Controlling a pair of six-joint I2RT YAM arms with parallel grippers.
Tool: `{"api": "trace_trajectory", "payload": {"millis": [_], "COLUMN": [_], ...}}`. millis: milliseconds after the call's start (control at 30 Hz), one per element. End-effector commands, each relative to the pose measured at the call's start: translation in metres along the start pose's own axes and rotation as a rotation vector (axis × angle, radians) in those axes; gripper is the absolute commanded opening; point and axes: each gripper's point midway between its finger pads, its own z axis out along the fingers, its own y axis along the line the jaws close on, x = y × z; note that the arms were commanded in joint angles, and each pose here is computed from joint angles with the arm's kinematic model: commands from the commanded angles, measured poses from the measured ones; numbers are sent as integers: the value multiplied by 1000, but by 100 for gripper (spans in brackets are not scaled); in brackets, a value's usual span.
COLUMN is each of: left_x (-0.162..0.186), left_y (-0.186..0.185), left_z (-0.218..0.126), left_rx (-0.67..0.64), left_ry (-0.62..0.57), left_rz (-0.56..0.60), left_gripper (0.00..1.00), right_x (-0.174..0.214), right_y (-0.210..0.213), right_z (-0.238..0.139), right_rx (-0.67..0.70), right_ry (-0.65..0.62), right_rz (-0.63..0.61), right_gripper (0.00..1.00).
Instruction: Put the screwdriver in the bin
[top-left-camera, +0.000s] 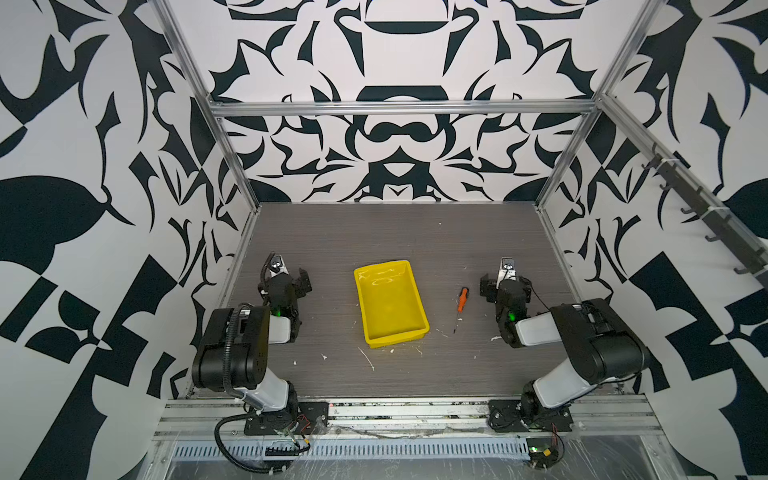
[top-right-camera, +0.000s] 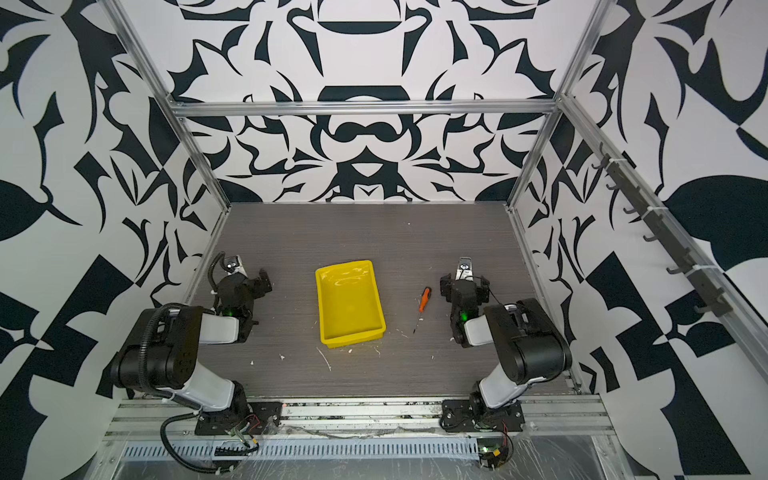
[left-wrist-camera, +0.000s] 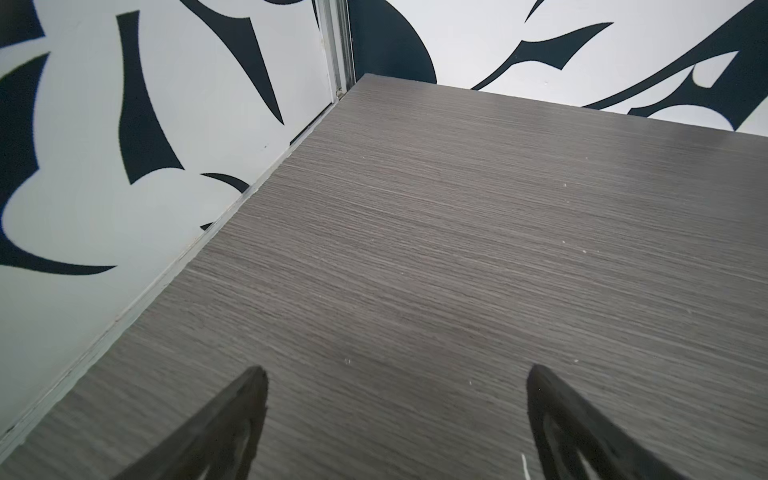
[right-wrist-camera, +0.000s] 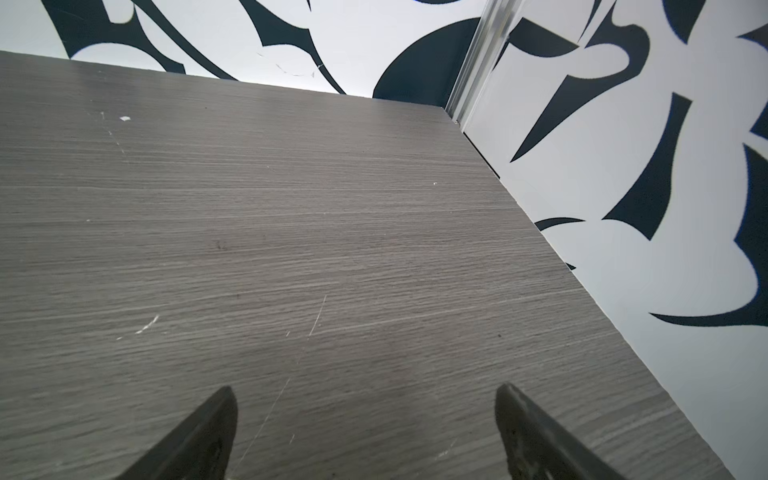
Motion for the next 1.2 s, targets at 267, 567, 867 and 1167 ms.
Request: {"api": "trace_trajectory", "payload": {"millis": [267,567,867,1167], "left_x": [-12,-12,-12,-12], "left_y": [-1,-1,-1,-1], "left_z": [1,0,1,1], "left_rx": [6,7,6,6], "left_ry": [-33,-34,-33,-34], "left_rz": [-24,-25,-24,-25], "left_gripper": [100,100,100,100], "right_x": [-17,-17,-17,-17], "right_y": [5,5,5,9], "right_z": [-1,-2,-2,0], "right_rx": [-33,-36,-37,-56], "right_ry": [-49,-56,-57,-47], "right_rz": [19,22,20,1], "right_gripper": [99,100,99,99]}}
